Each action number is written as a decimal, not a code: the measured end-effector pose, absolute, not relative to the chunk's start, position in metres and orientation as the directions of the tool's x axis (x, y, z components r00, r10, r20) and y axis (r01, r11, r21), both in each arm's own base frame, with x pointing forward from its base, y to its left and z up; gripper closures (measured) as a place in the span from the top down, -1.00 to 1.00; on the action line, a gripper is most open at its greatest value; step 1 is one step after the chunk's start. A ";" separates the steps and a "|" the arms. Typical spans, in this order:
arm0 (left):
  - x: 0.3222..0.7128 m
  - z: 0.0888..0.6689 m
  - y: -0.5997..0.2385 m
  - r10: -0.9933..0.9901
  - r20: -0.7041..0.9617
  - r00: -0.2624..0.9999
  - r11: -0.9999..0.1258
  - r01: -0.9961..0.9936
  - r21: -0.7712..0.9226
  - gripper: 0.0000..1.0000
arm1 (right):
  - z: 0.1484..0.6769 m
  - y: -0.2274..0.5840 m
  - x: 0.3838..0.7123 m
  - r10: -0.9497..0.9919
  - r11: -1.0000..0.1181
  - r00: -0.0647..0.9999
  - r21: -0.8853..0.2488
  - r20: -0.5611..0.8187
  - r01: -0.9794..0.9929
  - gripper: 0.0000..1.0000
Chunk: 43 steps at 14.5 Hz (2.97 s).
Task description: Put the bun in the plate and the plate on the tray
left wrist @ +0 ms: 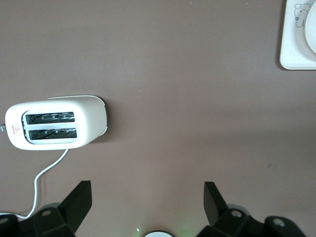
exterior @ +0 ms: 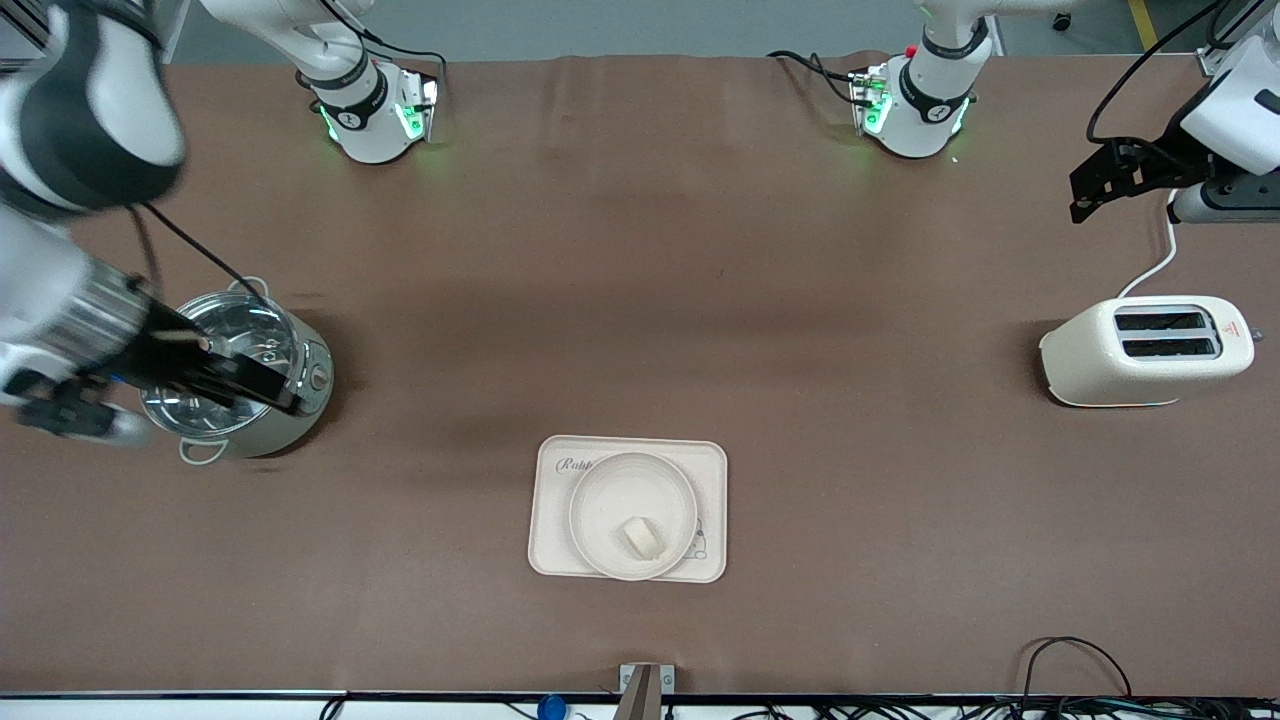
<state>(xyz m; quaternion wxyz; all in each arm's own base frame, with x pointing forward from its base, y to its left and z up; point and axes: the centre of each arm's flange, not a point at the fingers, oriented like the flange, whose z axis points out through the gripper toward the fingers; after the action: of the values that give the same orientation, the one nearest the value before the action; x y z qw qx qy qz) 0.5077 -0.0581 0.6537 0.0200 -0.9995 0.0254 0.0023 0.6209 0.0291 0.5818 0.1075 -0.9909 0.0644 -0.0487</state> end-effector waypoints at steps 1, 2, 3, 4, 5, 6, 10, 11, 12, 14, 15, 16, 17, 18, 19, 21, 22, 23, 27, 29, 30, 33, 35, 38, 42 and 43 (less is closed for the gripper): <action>0.507 0.654 -0.057 -0.049 -0.005 0.999 -0.998 -0.049 -0.040 1.00 | 0.600 -0.003 0.605 -0.093 -0.983 0.993 -0.167 0.079 -0.079 1.00; 0.508 0.655 -0.056 -0.047 -0.003 0.999 -0.998 -0.047 -0.040 1.00 | 0.615 -0.034 0.589 -0.053 -0.993 0.995 -0.110 0.080 -0.044 1.00; 0.508 0.655 -0.055 -0.044 -0.001 0.999 -0.998 -0.044 -0.039 1.00 | 0.629 -0.062 0.575 -0.019 -0.998 0.996 -0.064 0.082 -0.013 1.00; 0.508 0.656 -0.053 -0.042 0.001 0.999 -0.998 -0.042 -0.039 1.00 | 0.639 -0.086 0.563 0.009 -0.999 0.996 -0.034 0.084 0.012 1.00; 0.508 0.657 -0.053 -0.040 0.003 0.999 -0.998 -0.040 -0.039 1.00 | 0.648 -0.106 0.553 0.033 -0.999 0.996 -0.008 0.081 0.034 1.00; 0.508 0.657 -0.052 -0.039 0.004 0.999 -0.998 -0.039 -0.039 1.00 | 0.655 -0.119 0.545 0.045 -0.999 0.997 0.018 0.070 0.044 1.00; 0.508 0.660 -0.051 -0.037 0.012 0.999 -0.999 -0.037 -0.038 1.00 | 0.672 -0.115 0.538 0.061 -0.997 0.997 0.060 0.057 0.057 1.00; 0.508 0.662 -0.050 -0.036 0.016 0.999 -0.999 -0.035 -0.038 1.00 | 0.672 -0.109 0.540 0.051 -0.997 0.997 0.058 0.058 0.047 1.00; 0.508 0.663 -0.050 -0.034 0.018 0.999 -0.999 -0.034 -0.038 1.00 | 0.671 -0.102 0.542 0.040 -0.998 0.998 0.057 0.058 0.037 1.00; 0.508 0.664 -0.048 -0.032 0.020 0.999 -0.999 -0.031 -0.038 1.00 | 0.669 -0.087 0.545 0.036 -0.998 0.998 0.055 0.055 0.033 1.00; 0.508 0.664 -0.048 -0.032 0.020 0.999 -0.999 -0.031 -0.038 1.00 | 0.669 -0.081 0.546 0.039 -0.998 0.998 0.054 0.053 0.036 1.00; 0.508 0.664 -0.048 -0.032 0.020 0.999 -0.999 -0.031 -0.038 1.00 | 0.668 -0.077 0.547 0.044 -0.998 0.998 0.054 0.053 0.042 1.00; 0.508 0.664 -0.048 -0.032 0.020 0.999 -0.999 -0.031 -0.038 1.00 | 0.668 -0.073 0.547 0.050 -0.997 0.997 0.054 0.053 0.047 1.00; 0.508 0.664 -0.048 -0.032 0.020 0.999 -0.999 -0.031 -0.038 1.00 | 0.668 -0.070 0.548 0.054 -0.997 0.997 0.054 0.053 0.051 1.00; 0.508 0.664 -0.048 -0.032 0.020 0.999 -0.999 -0.031 -0.038 1.00 | 0.668 -0.068 0.548 0.057 -0.997 0.997 0.054 0.053 0.054 1.00; 0.508 0.664 -0.048 -0.032 0.020 0.999 -0.999 -0.031 -0.038 1.00 | 0.669 -0.066 0.548 0.060 -0.997 0.997 0.054 0.054 0.057 1.00; 0.508 0.664 -0.048 -0.032 0.020 0.999 -0.999 -0.031 -0.038 1.00 | 0.669 -0.065 0.548 0.062 -0.997 0.997 0.054 0.054 0.060 1.00; 0.508 0.664 -0.048 -0.032 0.020 0.999 -0.999 -0.031 -0.038 1.00 | 0.669 -0.063 0.549 0.066 -0.997 0.996 0.054 0.055 0.063 1.00; 0.508 0.663 -0.048 -0.032 0.013 0.999 -0.999 -0.031 -0.038 1.00 | 0.677 -0.060 0.548 0.072 -0.996 0.995 0.057 0.071 0.068 1.00; 0.508 0.663 -0.048 -0.032 0.012 0.999 -0.999 -0.031 -0.038 1.00 | 0.678 -0.061 0.548 0.069 -0.996 0.995 0.060 0.074 0.065 1.00; 0.508 0.663 -0.048 -0.032 0.012 0.999 -0.999 -0.031 -0.038 1.00 | 0.679 -0.062 0.548 0.067 -0.996 0.995 0.060 0.073 0.063 1.00; 0.508 0.663 -0.048 -0.032 0.011 0.999 -0.999 -0.031 -0.038 1.00 | 0.673 -0.071 0.541 0.048 -0.998 0.999 0.051 0.017 0.047 1.00; 0.508 0.663 -0.048 -0.032 0.011 0.999 -0.999 -0.031 -0.038 1.00 | 0.670 -0.075 0.537 0.037 -0.998 0.999 0.044 -0.018 0.038 1.00; 0.508 0.663 -0.048 -0.032 0.011 0.999 -0.999 -0.031 -0.038 1.00 | 0.669 -0.073 0.533 0.039 -0.998 0.998 0.039 -0.050 0.041 1.00; 0.508 0.663 -0.048 -0.031 0.012 0.999 -0.999 -0.030 -0.038 1.00 | 0.675 -0.074 0.524 0.028 -0.999 0.997 0.025 -0.075 0.029 1.00; 0.508 0.663 -0.048 -0.030 0.012 0.999 -0.999 -0.030 -0.038 1.00 | 0.676 -0.079 0.523 0.019 -1.000 0.997 0.022 -0.072 0.021 1.00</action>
<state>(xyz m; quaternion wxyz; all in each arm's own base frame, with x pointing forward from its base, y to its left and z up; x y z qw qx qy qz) 0.5078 -0.0475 0.6628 0.0190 -0.9997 0.0151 -0.0061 0.5227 -0.0785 0.6764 -0.0113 -0.9992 -0.0099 0.0362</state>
